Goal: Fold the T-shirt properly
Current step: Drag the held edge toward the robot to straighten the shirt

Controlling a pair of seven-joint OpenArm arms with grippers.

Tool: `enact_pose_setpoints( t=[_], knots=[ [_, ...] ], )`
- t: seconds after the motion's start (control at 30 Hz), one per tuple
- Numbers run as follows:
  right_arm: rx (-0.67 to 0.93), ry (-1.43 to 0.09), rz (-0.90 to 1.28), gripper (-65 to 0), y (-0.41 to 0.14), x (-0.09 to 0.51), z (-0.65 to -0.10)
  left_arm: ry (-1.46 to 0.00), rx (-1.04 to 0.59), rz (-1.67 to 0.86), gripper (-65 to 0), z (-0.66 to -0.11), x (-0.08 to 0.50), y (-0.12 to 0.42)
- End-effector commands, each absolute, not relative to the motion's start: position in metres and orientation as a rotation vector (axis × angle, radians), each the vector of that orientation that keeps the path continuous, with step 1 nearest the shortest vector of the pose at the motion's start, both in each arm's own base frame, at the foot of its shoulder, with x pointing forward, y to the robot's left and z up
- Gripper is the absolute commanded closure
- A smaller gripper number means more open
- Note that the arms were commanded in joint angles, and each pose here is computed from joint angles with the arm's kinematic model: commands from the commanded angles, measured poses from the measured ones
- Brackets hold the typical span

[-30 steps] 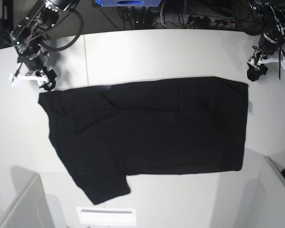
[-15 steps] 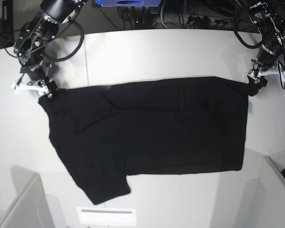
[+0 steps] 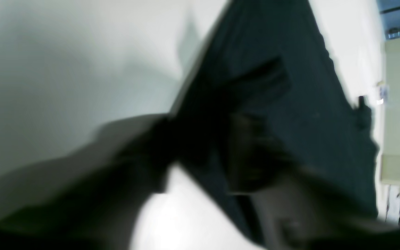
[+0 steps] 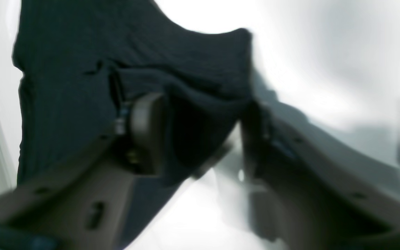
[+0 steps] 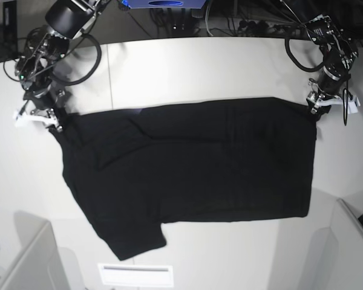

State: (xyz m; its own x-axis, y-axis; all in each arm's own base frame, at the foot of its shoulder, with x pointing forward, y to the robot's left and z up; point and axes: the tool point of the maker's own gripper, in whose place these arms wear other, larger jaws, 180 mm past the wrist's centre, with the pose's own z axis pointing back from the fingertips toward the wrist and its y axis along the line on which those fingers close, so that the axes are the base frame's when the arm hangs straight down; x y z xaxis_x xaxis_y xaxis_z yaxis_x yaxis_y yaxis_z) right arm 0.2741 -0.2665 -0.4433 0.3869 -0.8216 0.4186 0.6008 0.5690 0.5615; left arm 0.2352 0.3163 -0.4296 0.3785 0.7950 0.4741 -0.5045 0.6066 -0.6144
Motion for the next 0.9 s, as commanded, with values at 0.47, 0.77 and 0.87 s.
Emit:
enact_pose_setpoints(
  t=[0.47, 0.77, 0.87],
  knots=[
    [0.278, -0.743, -0.829, 0.0, -0.279, 0.252, -0.432, -0.783, -0.31, 0.771, 0.0, -0.42, 0.217, 0.333],
    [0.197, -0.749, -0.793, 0.0, -0.29, 0.21, -0.419, -0.752, -0.248, 0.733, 0.0, -0.416, 0.184, 0.336],
    [0.228, -0.754, -0.805, 0.0, -0.286, 0.197, -0.415, -0.739, -0.23, 0.717, 0.0, -0.414, 0.172, 0.336]
  ],
)
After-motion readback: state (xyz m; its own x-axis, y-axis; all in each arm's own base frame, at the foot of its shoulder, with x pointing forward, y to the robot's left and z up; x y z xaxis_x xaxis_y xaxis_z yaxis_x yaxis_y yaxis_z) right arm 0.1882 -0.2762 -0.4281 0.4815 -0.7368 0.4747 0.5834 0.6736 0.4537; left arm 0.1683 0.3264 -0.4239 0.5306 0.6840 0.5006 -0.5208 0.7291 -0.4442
